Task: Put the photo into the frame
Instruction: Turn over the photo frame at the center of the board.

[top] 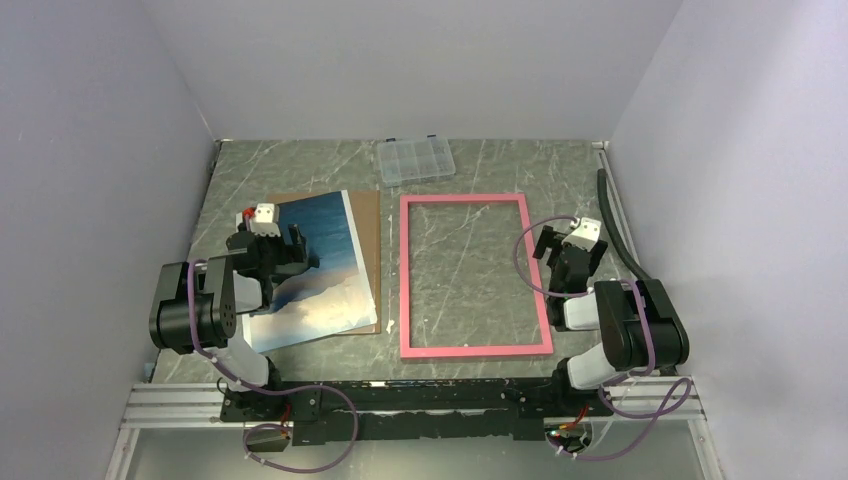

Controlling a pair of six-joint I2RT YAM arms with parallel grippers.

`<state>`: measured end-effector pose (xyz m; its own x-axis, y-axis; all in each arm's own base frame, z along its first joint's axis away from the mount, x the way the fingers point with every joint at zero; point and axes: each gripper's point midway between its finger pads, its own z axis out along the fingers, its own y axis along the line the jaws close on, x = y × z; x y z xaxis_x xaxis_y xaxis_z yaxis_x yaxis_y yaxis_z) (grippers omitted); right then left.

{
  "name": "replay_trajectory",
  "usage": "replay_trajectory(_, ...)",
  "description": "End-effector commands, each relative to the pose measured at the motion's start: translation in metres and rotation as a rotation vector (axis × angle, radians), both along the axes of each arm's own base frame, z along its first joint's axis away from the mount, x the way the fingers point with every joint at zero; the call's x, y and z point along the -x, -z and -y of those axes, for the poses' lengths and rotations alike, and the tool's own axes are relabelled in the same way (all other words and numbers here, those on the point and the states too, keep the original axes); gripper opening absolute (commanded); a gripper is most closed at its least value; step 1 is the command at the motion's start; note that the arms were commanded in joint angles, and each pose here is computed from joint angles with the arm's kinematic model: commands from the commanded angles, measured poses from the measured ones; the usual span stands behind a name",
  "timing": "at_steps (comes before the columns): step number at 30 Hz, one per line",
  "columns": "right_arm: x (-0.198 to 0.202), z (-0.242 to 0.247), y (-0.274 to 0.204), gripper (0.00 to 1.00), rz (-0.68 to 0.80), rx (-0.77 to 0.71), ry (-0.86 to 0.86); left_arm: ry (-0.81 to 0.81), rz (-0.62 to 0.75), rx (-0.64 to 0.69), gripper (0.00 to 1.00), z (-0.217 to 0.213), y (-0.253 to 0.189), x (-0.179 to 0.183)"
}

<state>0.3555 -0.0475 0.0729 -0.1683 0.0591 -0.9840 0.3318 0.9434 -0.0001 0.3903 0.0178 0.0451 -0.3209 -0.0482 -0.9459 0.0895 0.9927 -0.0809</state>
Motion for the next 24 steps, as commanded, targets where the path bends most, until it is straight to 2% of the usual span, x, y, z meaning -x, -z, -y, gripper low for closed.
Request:
replay_trajectory(1,-0.012,-0.001,-0.026,1.00,0.093,0.003,-0.003,0.015,0.051,-0.003,0.95,0.001,-0.013,-0.007)
replay_trajectory(10,-0.015,-0.003,-0.023,1.00,0.078,-0.010,-0.015,0.017,0.051,0.000,0.95,0.001,-0.013,-0.007)
replay_trajectory(12,-0.013,-0.001,-0.024,1.00,0.083,-0.005,-0.009,0.092,0.072,0.015,0.95,0.012,-0.020,-0.006)
replay_trajectory(15,-0.009,0.000,-0.032,1.00,0.085,0.014,0.031,0.073,0.022,0.002,0.95,0.004,-0.033,-0.015)
replay_trajectory(16,-0.013,-0.003,-0.046,1.00,0.117,0.031,0.036,0.033,-0.068,0.047,0.95,0.000,-0.029,-0.013)
replay_trajectory(17,-0.010,0.003,-0.053,1.00,0.092,0.048,0.124,0.027,-0.096,0.048,0.95,-0.004,-0.038,-0.017)
replay_trajectory(19,-0.017,-0.007,-0.066,1.00,0.035,0.069,0.112,0.035,-0.162,0.021,0.95,-0.009,-0.053,-0.020)
replay_trajectory(24,-0.037,-0.042,-0.137,1.00,0.028,-0.108,0.033,0.010,-0.192,0.027,0.95,-0.018,-0.113,-0.027)
